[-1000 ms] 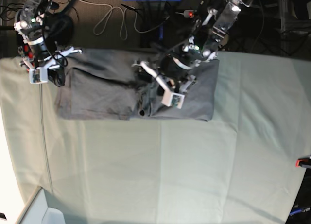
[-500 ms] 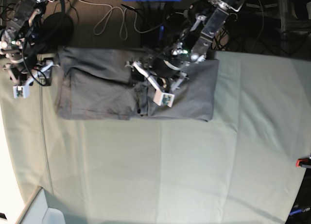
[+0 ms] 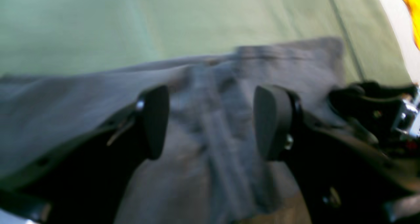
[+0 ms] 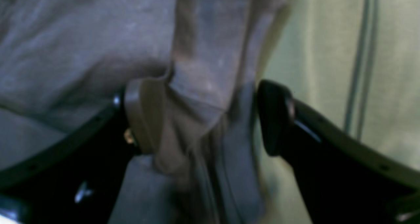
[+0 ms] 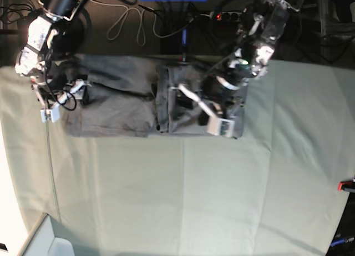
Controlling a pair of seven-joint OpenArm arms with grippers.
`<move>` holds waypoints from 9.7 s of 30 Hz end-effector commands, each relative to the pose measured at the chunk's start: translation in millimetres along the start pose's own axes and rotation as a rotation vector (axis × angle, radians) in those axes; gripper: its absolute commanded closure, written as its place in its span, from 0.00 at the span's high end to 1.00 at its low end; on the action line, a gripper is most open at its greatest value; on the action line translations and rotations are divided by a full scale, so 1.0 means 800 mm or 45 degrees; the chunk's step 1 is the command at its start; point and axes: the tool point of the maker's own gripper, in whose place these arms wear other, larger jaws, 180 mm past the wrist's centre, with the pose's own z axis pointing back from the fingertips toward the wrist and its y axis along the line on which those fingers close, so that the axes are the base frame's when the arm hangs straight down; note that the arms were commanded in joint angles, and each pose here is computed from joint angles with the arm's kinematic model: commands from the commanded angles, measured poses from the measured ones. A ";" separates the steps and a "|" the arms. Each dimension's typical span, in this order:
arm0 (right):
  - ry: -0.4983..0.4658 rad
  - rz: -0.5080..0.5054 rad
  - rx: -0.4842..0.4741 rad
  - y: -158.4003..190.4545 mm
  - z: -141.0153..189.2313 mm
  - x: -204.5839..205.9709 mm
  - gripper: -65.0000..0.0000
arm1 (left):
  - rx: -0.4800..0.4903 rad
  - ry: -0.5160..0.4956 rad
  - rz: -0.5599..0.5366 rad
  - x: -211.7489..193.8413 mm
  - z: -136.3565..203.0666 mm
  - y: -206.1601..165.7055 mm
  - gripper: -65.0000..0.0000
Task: Layout the t-shirt on the table in an organized manner, then fold the t-shirt properly
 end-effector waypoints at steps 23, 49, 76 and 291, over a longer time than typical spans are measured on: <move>0.019 -0.042 0.051 0.025 -0.005 -0.016 0.02 | 0.589 -0.382 0.336 0.078 0.134 0.235 0.61; -0.332 0.364 0.232 0.179 0.078 0.089 0.00 | 0.909 -0.504 0.395 0.080 0.236 0.326 0.61; -0.204 0.885 1.045 0.485 0.055 0.035 0.00 | 1.056 -0.458 0.422 0.042 0.289 0.354 0.61; -0.257 0.914 0.706 0.333 0.070 0.052 0.07 | 0.435 -0.183 0.070 0.068 -0.004 0.149 0.01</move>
